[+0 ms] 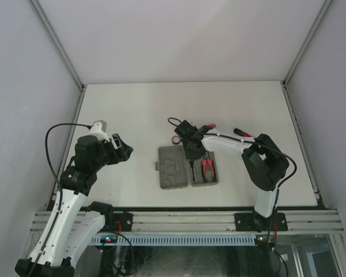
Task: Sort the tools into containers
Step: Adjust the screwdriver in the storage box.
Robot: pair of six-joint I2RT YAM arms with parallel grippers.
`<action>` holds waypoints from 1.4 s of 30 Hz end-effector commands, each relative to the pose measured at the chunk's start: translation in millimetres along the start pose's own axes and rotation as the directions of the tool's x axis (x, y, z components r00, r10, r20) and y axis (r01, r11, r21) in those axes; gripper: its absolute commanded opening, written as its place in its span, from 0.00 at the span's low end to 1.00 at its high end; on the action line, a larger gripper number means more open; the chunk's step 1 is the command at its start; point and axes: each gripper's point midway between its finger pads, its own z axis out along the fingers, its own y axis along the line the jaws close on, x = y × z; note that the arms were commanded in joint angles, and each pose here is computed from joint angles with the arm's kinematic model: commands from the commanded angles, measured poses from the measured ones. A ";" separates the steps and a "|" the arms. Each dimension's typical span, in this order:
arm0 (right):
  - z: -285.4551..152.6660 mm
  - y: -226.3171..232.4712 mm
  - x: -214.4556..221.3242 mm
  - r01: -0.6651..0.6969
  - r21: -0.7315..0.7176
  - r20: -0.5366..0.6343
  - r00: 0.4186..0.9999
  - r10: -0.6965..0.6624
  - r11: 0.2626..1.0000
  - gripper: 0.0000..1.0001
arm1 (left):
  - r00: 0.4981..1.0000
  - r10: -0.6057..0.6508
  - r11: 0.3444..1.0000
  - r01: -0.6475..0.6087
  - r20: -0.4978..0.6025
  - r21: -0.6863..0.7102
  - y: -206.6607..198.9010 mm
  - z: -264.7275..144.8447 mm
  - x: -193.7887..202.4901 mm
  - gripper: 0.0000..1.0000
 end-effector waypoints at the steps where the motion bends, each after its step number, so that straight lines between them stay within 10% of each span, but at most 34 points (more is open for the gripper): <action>1: 36.3 -17.9 77.8 0.041 0.077 -0.256 0.967 -0.021 0.996 0.00 | 0.997 0.024 0.998 -0.028 0.075 0.049 -13.1 -7.1 -23.9 0.72; 16: 19.4 -14.0 81.0 0.080 0.027 -0.191 0.979 -0.074 0.996 0.00 | 0.997 0.025 0.998 -0.029 0.067 0.055 -14.0 -6.0 -22.4 0.73; 32: -78.7 22.2 -44.8 0.003 -0.183 0.333 0.941 0.059 0.983 0.25 | 0.998 0.023 0.998 -0.027 0.067 0.051 -13.2 -4.9 -22.4 0.73; 42: -98.6 -26.2 -56.6 -0.026 -0.077 0.413 0.909 0.056 0.997 0.34 | 0.998 0.022 0.998 -0.025 0.060 0.051 -12.9 -3.8 -21.4 0.73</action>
